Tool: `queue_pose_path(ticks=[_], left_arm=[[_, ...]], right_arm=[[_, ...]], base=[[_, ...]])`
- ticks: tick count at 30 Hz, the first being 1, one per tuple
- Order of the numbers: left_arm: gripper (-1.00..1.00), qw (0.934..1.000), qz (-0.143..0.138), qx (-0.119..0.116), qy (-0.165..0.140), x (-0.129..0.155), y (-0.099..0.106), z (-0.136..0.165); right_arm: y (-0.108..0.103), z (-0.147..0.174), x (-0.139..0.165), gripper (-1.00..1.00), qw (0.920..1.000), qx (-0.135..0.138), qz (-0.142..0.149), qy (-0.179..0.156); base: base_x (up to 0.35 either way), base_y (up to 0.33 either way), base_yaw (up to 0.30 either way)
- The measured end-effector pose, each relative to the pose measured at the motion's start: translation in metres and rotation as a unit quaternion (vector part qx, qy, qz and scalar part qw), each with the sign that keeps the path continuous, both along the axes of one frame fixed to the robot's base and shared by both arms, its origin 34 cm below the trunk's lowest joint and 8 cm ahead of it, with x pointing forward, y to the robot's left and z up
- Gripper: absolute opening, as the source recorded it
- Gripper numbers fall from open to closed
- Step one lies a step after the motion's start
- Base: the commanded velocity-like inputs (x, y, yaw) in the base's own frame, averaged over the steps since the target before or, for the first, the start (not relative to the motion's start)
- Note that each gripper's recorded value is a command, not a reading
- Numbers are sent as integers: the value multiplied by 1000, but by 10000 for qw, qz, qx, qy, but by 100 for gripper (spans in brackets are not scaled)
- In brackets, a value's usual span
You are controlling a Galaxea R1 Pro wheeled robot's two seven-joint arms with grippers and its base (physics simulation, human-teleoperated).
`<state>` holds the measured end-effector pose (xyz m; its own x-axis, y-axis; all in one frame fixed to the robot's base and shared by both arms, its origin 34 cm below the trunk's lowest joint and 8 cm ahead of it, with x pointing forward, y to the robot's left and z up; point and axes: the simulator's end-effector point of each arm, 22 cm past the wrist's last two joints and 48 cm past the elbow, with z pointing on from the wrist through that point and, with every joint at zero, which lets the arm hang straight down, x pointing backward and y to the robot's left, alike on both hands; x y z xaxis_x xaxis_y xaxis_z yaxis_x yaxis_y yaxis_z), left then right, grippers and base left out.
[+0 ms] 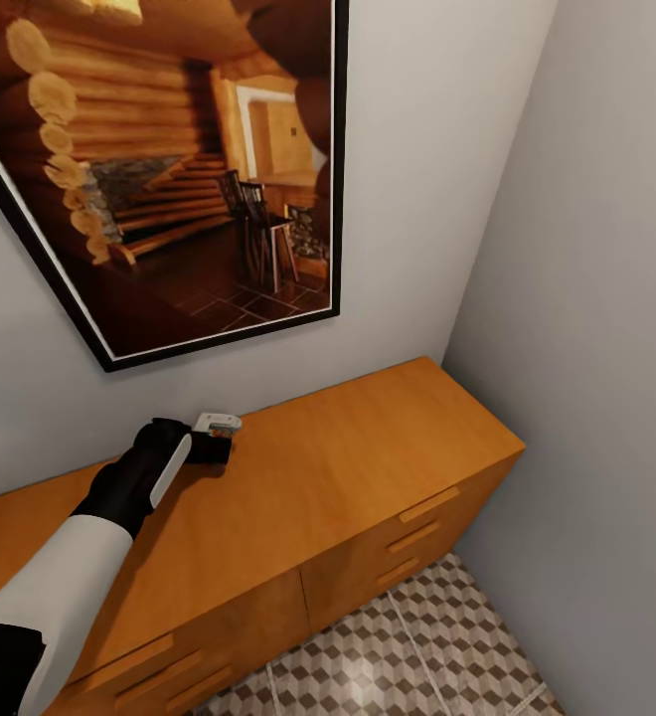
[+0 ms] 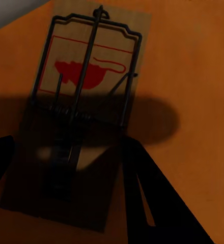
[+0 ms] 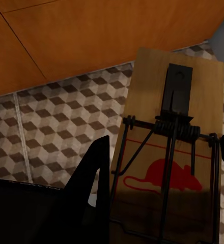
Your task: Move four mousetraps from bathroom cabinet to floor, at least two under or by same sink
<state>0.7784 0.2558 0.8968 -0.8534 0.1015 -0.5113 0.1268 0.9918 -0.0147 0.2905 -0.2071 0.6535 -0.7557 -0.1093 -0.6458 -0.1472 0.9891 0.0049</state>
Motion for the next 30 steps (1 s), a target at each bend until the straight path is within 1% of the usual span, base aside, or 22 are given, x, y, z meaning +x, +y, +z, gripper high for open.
queue_pose_path(ticks=[5, 6, 11, 15, 18, 22, 23, 30], left_arm=[[-100, 10000, 28, -51, 13, 0, 0, 0], [-100, 10000, 10, 20, -45, 2, 2, 4], [-100, 9992, -65, -46, -385, 16, -6, 33], [-100, 9986, -108, -135, -495, 19, -14, 51], [-100, 9987, -126, -80, -494, 19, -13, 58], [-100, 9987, -131, -53, -491, 19, -12, 60], [-100, 9987, -131, -19, -487, 19, -11, 59], [-100, 9989, -134, -12, -451, 18, -11, 57]], right_arm=[[0, 0, 0, -100, 10000, 1, 1, 3], [0, 0, 0, -100, 10000, 1, 0, 7], [0, 0, 0, -100, 10000, 0, 0, 7], [0, 0, 0, -100, 10000, 2, -1, 9], [0, 0, 0, -100, 10000, 2, 0, 9], [0, 0, 0, -100, 10000, 1, 0, 7], [0, 0, 0, -100, 10000, 0, 0, 9], [0, 0, 0, -100, 10000, 0, 0, 9]], base=[[0, 0, 0], [0, 0, 0], [0, 0, 0], [0, 0, 0], [0, 0, 0], [-39, 0, 0], [-203, 0, 0], [-301, 0, 0]])
